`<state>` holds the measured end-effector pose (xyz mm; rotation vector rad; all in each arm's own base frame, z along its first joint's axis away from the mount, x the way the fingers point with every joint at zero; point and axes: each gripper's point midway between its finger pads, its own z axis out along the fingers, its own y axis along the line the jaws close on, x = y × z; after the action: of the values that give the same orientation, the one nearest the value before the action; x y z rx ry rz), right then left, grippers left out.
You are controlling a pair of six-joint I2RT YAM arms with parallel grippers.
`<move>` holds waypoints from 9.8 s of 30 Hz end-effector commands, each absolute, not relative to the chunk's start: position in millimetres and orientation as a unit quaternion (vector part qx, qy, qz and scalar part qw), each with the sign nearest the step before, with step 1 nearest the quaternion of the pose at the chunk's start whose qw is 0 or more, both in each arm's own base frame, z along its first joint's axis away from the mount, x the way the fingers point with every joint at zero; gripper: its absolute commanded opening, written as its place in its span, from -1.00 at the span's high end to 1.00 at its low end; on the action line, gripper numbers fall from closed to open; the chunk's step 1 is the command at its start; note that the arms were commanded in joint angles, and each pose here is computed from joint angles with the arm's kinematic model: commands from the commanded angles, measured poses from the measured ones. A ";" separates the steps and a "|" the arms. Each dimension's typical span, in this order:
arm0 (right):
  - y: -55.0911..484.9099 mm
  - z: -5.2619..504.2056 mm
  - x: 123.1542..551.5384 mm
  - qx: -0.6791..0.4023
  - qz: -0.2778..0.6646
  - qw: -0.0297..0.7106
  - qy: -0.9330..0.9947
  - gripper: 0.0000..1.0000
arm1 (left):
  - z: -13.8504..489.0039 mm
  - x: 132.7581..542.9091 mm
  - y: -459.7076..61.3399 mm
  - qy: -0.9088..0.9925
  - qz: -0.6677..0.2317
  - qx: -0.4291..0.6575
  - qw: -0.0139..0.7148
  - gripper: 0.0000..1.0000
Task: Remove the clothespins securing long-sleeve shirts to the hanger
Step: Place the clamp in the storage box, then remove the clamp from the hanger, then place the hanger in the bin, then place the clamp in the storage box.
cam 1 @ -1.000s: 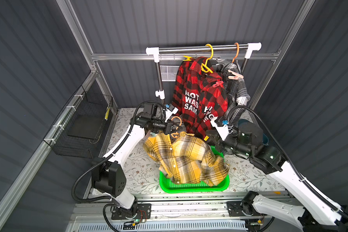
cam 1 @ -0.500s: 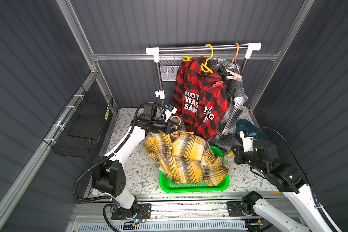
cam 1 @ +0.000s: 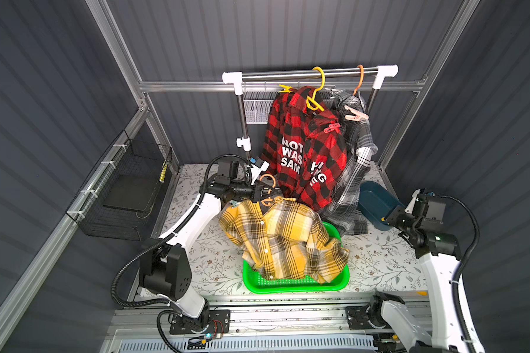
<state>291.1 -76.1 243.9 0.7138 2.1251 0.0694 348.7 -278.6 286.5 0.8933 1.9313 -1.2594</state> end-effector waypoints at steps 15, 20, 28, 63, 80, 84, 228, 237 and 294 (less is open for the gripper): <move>-145.9 205.9 411.1 0.317 -0.029 0.435 0.843 -0.32 | 298.7 344.1 -274.4 0.730 -0.488 0.336 0.342 1.00; -103.9 272.8 399.9 0.260 0.020 0.510 0.820 -0.41 | 297.4 346.1 -274.9 0.731 -0.487 0.335 0.342 1.00; 36.5 410.6 336.2 0.041 0.139 0.654 0.742 -0.54 | 299.4 342.4 -272.0 0.731 -0.478 0.343 0.347 1.00; 274.0 315.0 279.7 -0.409 0.183 0.404 0.798 -0.56 | 333.4 316.1 -264.4 0.682 -0.467 0.386 0.410 1.00; 276.5 293.7 270.4 -0.400 0.208 0.373 0.811 0.02 | 362.3 297.7 -265.4 0.623 -0.488 0.413 0.450 1.00; 273.0 290.2 267.9 -0.396 0.206 0.369 0.815 0.09 | 367.3 297.1 -265.0 0.615 -0.487 0.415 0.460 1.00; 309.1 375.3 241.9 -0.314 0.225 0.580 0.717 -0.44 | 380.7 346.2 -194.3 0.726 -0.392 0.176 0.537 1.00; 358.2 376.3 273.1 -0.320 0.249 0.546 0.733 -0.40 | 384.1 342.1 -190.8 0.726 -0.394 0.162 0.539 1.00; 427.6 344.5 349.5 -0.330 0.258 0.506 0.754 0.21 | 372.8 343.7 -198.9 0.737 -0.415 0.166 0.508 1.00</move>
<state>346.9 426.0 335.0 -0.8035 1.8426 0.6145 348.2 -193.6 359.8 0.3729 1.7970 -0.9642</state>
